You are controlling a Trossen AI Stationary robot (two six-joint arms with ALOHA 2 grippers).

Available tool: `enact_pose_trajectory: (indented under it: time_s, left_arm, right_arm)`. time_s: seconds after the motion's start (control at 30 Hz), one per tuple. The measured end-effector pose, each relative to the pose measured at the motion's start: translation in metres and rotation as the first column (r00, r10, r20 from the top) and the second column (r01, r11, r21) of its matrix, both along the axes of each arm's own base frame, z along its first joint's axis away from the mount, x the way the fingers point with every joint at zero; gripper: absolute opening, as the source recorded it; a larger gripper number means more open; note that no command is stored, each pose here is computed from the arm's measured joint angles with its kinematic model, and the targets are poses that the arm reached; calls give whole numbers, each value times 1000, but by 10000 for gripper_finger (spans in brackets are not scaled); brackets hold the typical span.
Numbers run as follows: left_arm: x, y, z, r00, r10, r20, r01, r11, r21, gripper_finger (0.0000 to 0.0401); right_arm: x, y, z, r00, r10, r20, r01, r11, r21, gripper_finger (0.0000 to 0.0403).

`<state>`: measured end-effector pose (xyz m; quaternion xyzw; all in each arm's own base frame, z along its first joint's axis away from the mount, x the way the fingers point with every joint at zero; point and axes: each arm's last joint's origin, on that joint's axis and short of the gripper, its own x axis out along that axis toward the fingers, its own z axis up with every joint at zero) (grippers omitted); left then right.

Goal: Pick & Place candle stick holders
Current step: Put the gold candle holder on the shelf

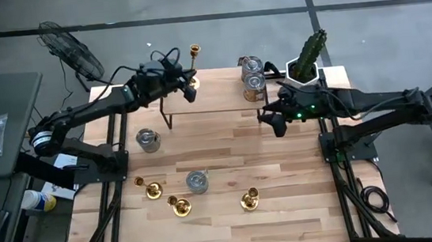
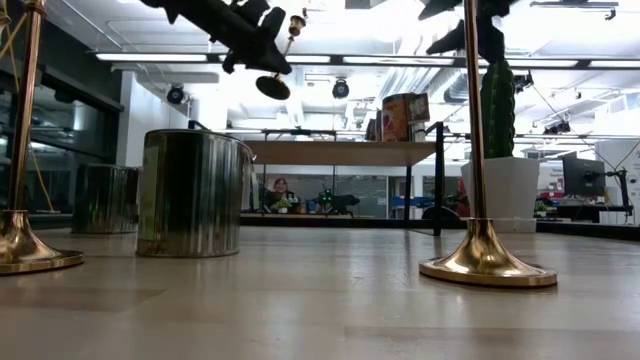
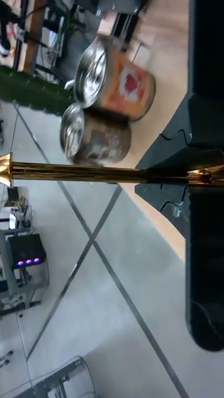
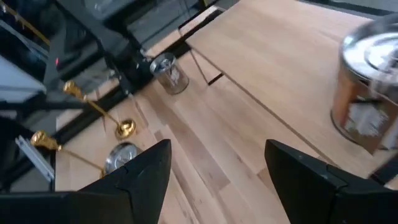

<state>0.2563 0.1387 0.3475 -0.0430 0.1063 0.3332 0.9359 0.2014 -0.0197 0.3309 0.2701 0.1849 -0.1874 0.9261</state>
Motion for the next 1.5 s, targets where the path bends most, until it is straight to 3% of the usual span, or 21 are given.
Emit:
enact_pose_trajectory:
  time_s: [0.17, 0.4, 0.63, 0.83, 1.03, 1.5]
  left_arm:
    - [1, 18, -5, 1000, 13, 20, -13, 1000, 0, 8]
    - [8, 43, -15, 997, 20, 70, -21, 1000, 16, 8]
    - [12, 66, -27, 989, 103, 104, -104, 995, 5, 8]
    - [16, 71, -43, 984, 153, 90, -153, 988, -4, 8]
    - [12, 72, -67, 958, 278, 76, -275, 960, -46, 8]
    - [8, 68, -78, 904, 422, 62, -418, 906, -74, 8]
  right_arm:
    - [-6, 2, -11, 998, -14, 55, 14, 1000, -3, 252]
    - [-6, 8, -32, 1000, -9, 24, 8, 999, 35, 252]
    - [-6, 10, -39, 999, -46, 11, 45, 999, 30, 252]
    - [-6, 9, -38, 997, -73, 13, 73, 997, 22, 252]
    - [-6, 9, -38, 997, -77, 16, 77, 997, 21, 252]
    - [-6, 8, -38, 995, -98, 19, 97, 995, 21, 252]
